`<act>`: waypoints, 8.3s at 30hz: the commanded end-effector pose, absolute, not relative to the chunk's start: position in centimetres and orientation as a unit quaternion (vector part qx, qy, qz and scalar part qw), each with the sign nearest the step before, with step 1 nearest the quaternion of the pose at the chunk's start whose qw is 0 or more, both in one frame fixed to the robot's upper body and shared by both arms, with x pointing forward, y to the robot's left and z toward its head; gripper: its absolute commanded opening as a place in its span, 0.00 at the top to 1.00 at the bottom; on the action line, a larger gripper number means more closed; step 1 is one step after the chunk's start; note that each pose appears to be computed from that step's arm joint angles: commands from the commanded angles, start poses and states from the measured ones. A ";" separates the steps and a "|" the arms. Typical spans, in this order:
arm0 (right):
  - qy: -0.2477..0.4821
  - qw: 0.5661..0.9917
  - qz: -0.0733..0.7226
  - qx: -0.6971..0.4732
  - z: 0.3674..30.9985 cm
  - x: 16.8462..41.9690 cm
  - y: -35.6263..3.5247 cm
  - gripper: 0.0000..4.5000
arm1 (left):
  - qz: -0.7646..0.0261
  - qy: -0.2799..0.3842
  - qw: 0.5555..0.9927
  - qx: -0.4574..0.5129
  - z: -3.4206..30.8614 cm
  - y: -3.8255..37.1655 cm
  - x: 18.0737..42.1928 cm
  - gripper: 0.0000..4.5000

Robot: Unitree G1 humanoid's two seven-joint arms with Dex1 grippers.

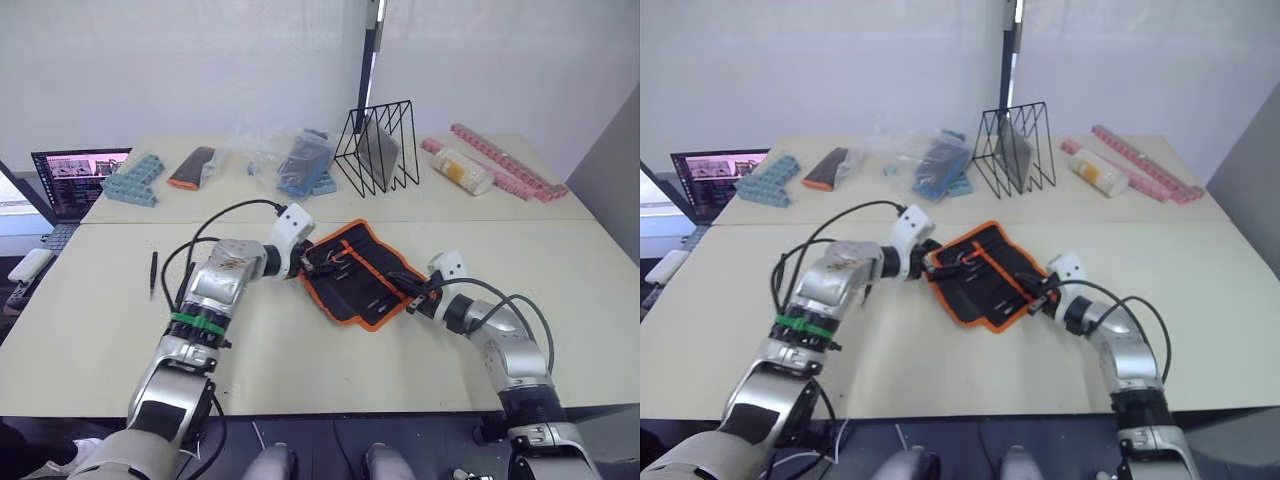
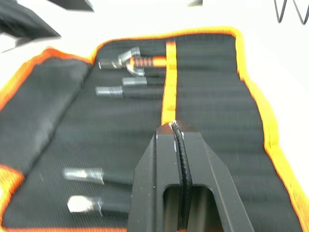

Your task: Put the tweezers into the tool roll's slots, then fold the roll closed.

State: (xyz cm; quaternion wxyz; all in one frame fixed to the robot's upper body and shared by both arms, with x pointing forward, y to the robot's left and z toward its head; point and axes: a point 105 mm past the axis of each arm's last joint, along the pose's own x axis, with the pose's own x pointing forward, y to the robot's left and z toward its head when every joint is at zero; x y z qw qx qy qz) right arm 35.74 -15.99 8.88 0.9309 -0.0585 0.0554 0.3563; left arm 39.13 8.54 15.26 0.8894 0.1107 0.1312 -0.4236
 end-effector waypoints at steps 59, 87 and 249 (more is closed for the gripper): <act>0.105 0.917 0.378 -0.071 5.3 33.2 -16.4 1.00 | 0.115 0.113 0.986 -0.031 9.6 34.6 30.6 0.01; 0.099 0.923 0.364 -0.075 6.0 33.9 -15.5 1.00 | 0.138 0.154 0.977 -0.054 7.3 33.4 35.7 0.91; 0.150 0.949 0.269 -0.061 2.2 34.0 -15.9 1.00 | -0.464 0.127 0.858 0.182 14.3 4.7 42.2 0.00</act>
